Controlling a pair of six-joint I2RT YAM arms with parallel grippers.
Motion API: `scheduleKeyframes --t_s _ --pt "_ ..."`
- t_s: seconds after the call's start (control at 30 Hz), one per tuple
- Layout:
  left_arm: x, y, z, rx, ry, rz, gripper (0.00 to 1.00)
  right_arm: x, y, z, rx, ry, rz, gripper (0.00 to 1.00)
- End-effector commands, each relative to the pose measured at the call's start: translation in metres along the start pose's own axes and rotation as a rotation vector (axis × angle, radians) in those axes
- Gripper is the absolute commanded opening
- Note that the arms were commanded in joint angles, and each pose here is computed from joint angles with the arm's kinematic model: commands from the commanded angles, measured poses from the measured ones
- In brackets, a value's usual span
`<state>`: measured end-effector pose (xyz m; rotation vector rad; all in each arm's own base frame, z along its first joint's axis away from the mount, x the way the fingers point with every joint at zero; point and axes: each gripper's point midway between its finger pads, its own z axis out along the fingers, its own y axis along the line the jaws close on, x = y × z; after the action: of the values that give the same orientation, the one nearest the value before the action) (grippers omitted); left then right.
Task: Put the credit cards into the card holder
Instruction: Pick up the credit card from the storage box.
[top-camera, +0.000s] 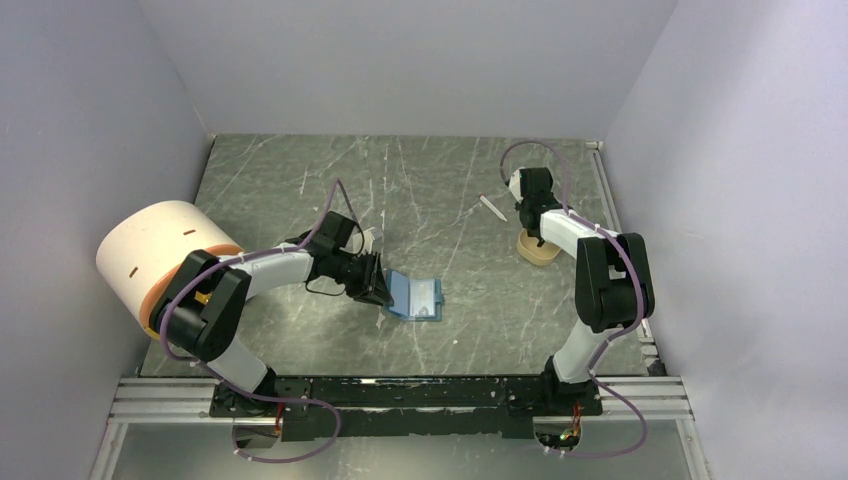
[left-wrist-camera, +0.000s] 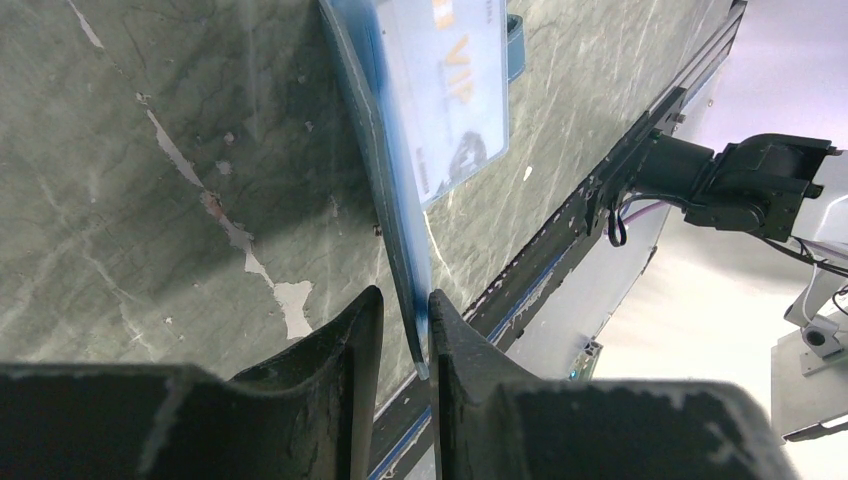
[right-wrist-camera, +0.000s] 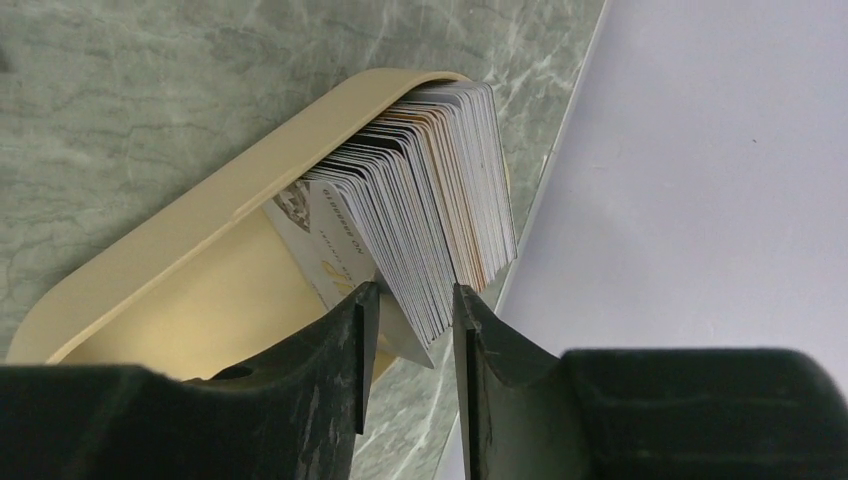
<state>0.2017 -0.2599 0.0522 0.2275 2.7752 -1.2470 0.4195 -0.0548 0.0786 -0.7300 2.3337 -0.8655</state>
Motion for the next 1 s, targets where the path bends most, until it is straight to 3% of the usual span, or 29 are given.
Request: scheduleKeyframes --t_s 0.0,0.23,0.57,0.97 --pt "-0.002 -0.004 -0.002 0.023 -0.011 0.023 0.28 -0.005 -0.008 -0.004 -0.008 -0.023 0.024 0.36" --pt "-0.002 -0.004 -0.002 0.027 -0.013 0.022 0.28 0.002 0.005 -0.001 -0.061 0.004 -0.002 0.49" --pt "-0.002 -0.005 -0.002 0.032 -0.01 0.026 0.28 0.009 -0.007 0.012 0.053 0.057 -0.029 0.53" --pt "-0.002 -0.007 0.0 0.049 -0.007 0.029 0.28 -0.002 -0.017 -0.002 0.046 0.005 0.009 0.31"
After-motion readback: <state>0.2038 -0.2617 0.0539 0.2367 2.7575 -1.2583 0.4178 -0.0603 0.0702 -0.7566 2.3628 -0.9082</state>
